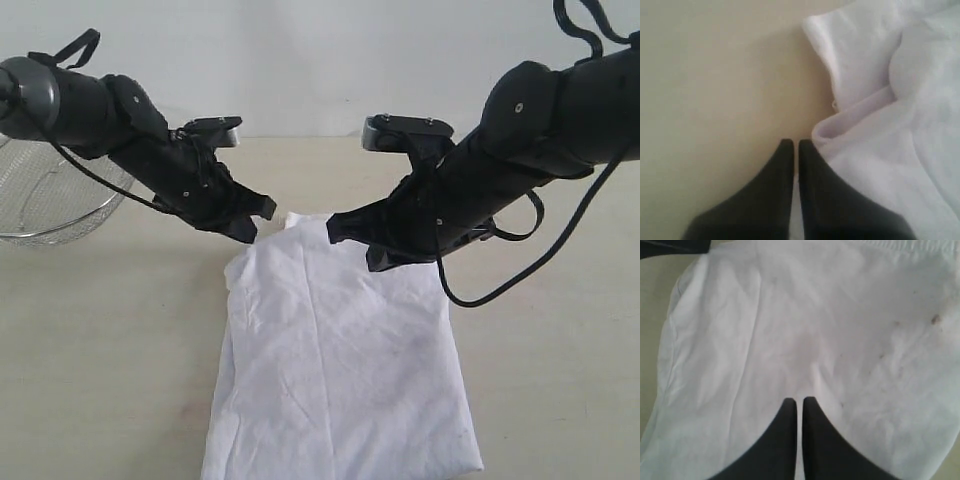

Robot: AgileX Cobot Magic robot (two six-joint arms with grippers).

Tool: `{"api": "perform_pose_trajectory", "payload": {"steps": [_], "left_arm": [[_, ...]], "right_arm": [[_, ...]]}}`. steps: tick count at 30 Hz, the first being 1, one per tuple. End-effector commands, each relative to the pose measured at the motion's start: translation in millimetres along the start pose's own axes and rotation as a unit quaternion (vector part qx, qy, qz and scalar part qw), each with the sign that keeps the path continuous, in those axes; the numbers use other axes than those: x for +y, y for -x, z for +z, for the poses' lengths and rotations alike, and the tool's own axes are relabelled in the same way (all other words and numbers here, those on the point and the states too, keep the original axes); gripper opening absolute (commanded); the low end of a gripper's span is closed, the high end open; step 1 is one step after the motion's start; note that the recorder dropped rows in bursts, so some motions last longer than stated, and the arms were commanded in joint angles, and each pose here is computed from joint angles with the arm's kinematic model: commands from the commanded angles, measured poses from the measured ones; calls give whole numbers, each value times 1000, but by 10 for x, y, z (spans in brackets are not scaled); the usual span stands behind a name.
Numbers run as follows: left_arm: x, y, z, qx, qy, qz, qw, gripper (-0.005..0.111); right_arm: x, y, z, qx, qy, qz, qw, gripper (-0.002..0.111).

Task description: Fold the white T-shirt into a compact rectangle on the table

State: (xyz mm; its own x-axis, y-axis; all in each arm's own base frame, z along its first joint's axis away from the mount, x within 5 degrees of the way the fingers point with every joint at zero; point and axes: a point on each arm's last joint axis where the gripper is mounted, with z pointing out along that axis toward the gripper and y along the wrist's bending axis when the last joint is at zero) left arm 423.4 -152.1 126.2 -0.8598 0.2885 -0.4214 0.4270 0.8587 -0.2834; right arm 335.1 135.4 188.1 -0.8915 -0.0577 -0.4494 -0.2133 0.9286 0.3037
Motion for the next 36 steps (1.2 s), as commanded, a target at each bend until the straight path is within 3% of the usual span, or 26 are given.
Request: {"api": "perform_pose_trajectory", "payload": {"steps": [1, 4, 10, 14, 19, 23, 25, 29, 31, 32, 36], "left_arm": [[1, 95, -356, -10, -14, -20, 1000, 4], [-111, 176, -798, -30, -28, -27, 999, 4], [-295, 96, -1543, -63, -38, -21, 997, 4], [-486, -124, -1832, -82, -57, -30, 995, 4], [-784, -595, -1984, -106, -132, -34, 985, 4], [-1047, -1119, -1933, -104, -155, 2, 982, 4], [-1054, -1261, -1862, -92, -154, 23, 984, 4], [-1036, -1215, -1758, -115, -164, 34, 979, 4], [-1043, -1133, -1712, -142, -189, -7, 972, 4], [-1034, -1121, -1648, -140, -196, 2, 971, 4], [-930, -1140, -1327, -91, -194, -15, 977, 4]], "right_arm": [[13, 5, -33, 1, 1, -2, 1000, 0], [-17, 0, -40, 8, 2, 12, 1000, 0], [-410, -58, -266, 17, -12, 67, 998, 0], [-564, -193, -513, 10, 4, 80, 997, 0], [-494, -453, -703, 12, 74, 76, 994, 0], [-482, -706, -697, 12, 118, 106, 987, 0], [-574, -786, -685, 6, 123, 122, 985, 0], [-834, -770, -804, -32, 145, 173, 974, 0], [-970, -767, -860, -51, 141, 169, 974, 0], [-1018, -778, -860, -54, 122, 140, 981, 0], [-1083, -768, -821, -62, 96, 142, 983, 0]]}}
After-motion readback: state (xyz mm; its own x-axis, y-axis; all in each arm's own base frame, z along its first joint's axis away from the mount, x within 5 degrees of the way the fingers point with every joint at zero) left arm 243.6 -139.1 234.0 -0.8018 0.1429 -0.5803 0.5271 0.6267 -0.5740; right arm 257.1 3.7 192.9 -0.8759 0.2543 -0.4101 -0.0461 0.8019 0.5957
